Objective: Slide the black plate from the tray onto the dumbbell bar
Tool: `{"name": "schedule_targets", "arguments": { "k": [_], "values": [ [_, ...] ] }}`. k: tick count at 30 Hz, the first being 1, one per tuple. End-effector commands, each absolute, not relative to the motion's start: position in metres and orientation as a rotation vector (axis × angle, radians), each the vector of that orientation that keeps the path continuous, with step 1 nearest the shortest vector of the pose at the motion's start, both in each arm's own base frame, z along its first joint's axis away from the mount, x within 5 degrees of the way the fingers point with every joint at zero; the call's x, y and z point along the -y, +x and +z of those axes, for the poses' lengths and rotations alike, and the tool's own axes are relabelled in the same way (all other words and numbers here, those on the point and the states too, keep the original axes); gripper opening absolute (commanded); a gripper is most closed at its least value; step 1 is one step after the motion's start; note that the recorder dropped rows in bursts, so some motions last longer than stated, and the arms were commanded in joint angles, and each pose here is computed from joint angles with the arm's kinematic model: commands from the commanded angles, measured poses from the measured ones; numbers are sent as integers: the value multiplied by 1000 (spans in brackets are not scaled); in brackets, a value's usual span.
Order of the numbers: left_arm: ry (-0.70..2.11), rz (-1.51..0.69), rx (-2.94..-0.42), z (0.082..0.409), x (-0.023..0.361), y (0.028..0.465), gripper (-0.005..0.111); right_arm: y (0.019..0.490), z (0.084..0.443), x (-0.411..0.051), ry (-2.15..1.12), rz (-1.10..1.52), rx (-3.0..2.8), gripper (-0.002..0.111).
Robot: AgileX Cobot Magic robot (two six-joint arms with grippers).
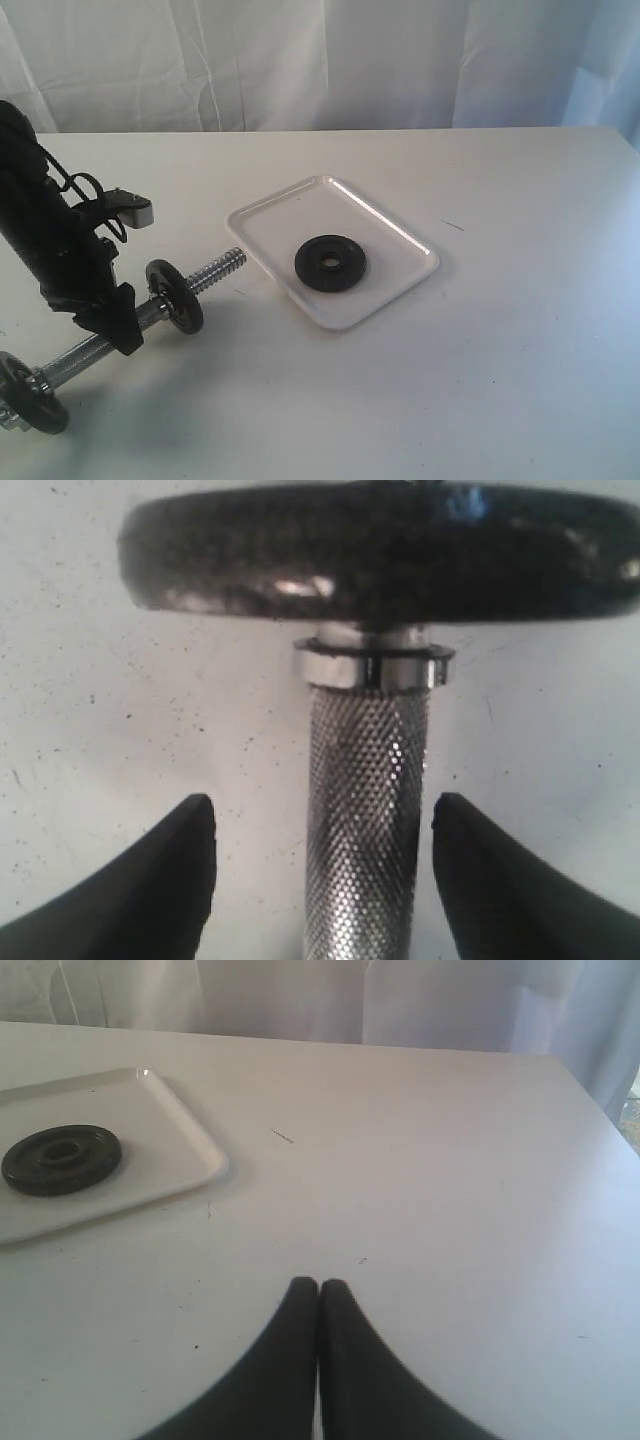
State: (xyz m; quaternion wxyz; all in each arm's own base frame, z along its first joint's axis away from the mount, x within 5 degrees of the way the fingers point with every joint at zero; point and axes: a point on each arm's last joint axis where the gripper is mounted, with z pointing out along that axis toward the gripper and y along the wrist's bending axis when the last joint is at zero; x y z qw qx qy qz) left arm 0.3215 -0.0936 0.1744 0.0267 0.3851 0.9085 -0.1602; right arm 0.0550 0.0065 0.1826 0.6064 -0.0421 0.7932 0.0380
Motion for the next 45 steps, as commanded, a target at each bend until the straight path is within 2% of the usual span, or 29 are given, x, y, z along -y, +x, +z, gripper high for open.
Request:
{"name": "schedule_targets", "arguments": {
  "k": [1, 5, 39, 43, 45],
  "values": [
    [1175, -530, -2829, 170, 97, 320, 66, 55, 184, -6, -94, 86, -1814, 0],
    [1138, -587, -2839, 167, 100, 320, 66, 55, 184, -6, -94, 86, -1814, 0],
    [1152, -618, -2846, 159, 105, 320, 66, 55, 184, -6, -94, 86, -1814, 0],
    [1149, -615, -2843, 159, 105, 321, 59, 55, 184, -6, -94, 86, -1814, 0],
    [1147, -617, -2843, 159, 106, 321, 51, 55, 184, -6, -94, 86, -1814, 0]
  ]
}}
